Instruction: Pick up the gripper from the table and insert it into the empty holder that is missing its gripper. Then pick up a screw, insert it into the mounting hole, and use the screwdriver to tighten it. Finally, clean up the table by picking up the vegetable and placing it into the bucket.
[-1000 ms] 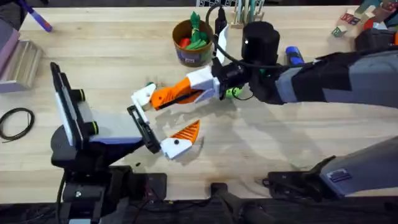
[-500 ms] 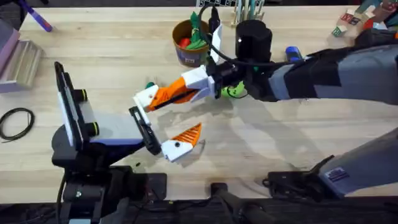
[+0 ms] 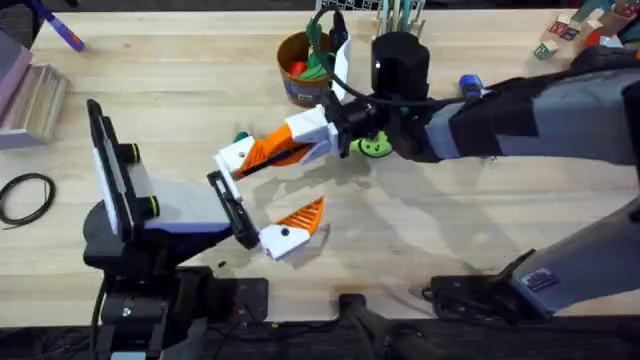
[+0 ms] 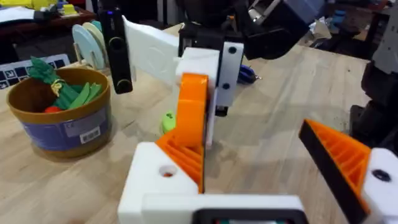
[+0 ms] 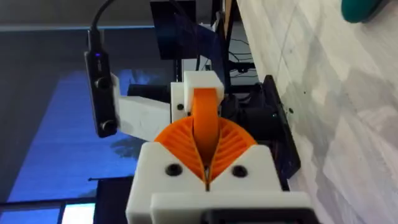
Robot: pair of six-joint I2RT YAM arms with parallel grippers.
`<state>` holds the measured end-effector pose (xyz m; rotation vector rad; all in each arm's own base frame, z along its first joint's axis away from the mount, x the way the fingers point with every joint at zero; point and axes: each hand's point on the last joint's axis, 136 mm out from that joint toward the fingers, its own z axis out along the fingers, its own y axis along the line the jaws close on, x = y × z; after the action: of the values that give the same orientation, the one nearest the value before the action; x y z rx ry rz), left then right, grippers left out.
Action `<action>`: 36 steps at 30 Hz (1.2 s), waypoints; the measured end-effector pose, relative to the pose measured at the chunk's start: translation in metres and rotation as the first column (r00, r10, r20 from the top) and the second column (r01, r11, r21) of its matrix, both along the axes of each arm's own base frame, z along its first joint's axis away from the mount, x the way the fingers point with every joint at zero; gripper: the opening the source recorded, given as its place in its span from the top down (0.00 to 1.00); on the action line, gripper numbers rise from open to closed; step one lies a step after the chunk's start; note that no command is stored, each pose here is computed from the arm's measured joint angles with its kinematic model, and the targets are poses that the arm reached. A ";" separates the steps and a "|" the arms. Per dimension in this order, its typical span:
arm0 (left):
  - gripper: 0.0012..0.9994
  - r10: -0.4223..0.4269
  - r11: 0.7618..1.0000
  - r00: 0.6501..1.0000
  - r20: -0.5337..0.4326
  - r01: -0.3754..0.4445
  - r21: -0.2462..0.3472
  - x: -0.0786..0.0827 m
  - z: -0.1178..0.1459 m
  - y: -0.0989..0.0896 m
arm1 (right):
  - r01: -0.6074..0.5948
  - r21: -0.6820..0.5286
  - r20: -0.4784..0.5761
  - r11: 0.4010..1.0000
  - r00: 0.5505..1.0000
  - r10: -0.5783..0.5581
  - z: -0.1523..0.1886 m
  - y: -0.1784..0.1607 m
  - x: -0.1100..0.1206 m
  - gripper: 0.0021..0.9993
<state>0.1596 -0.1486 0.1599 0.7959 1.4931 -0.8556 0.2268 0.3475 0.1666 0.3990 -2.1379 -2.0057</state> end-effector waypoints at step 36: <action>0.01 -0.002 1.000 1.000 0.004 0.002 0.002 0.000 0.000 0.000 | -0.084 0.030 0.008 0.996 0.996 0.084 0.001 0.002 0.008 0.99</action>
<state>0.1593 -0.1488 0.1600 0.8000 1.4904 -0.8538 0.2349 0.3499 0.1673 0.4928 -2.0612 -1.9958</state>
